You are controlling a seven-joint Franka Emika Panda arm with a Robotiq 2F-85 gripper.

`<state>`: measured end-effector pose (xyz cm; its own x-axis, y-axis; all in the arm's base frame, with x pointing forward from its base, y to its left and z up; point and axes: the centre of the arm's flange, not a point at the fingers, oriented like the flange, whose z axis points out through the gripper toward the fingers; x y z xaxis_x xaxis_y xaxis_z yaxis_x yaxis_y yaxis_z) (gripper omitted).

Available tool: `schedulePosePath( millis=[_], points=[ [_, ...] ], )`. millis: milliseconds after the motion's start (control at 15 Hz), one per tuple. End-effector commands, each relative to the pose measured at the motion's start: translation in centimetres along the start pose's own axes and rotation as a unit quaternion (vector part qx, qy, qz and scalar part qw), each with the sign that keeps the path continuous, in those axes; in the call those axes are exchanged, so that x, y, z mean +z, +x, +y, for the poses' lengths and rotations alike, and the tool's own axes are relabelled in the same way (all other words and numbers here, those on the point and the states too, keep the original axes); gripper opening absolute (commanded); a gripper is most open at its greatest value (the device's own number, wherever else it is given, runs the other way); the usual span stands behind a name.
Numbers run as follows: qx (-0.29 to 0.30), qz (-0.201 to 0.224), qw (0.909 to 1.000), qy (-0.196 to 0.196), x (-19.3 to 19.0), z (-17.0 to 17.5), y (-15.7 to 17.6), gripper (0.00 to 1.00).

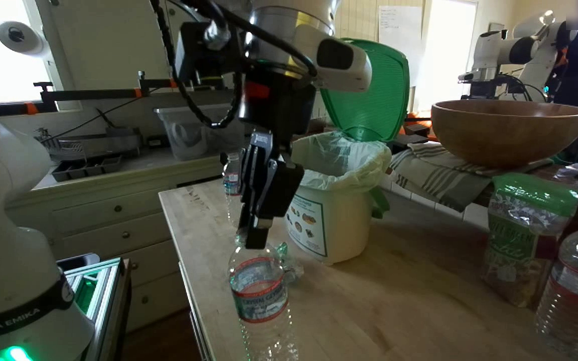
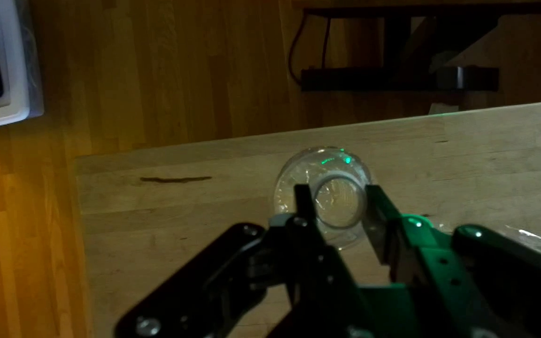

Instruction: Take the water bottle out of the bin and put it on the countertop.

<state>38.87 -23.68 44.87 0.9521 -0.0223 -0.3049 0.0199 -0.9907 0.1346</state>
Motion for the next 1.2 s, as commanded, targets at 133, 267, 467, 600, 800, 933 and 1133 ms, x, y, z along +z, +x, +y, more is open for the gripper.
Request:
schedulePosePath(
  millis=[133, 267, 467, 600, 800, 933, 1133],
  points=[
    [0.02, 0.021, 0.9991, 0.029, 1.2, 0.1, 0.5, 0.08],
    [0.024, 0.027, 0.9986, 0.038, 1.2, 0.1, 0.7, 0.08],
    [0.027, 0.032, 0.9981, 0.046, 1.3, -0.1, 0.9, 0.08],
    [0.029, 0.032, 0.9979, 0.048, 1.4, -0.2, 1.1, 0.08],
    [0.032, 0.03, 0.9977, 0.051, 1.7, -0.2, 1.4, 0.08],
    [0.033, 0.027, 0.9978, 0.052, 1.8, -0.3, 1.5, 0.08],
    [0.036, 0.029, 0.9976, 0.052, 1.8, -0.3, 1.5, 0.58]
  ],
)
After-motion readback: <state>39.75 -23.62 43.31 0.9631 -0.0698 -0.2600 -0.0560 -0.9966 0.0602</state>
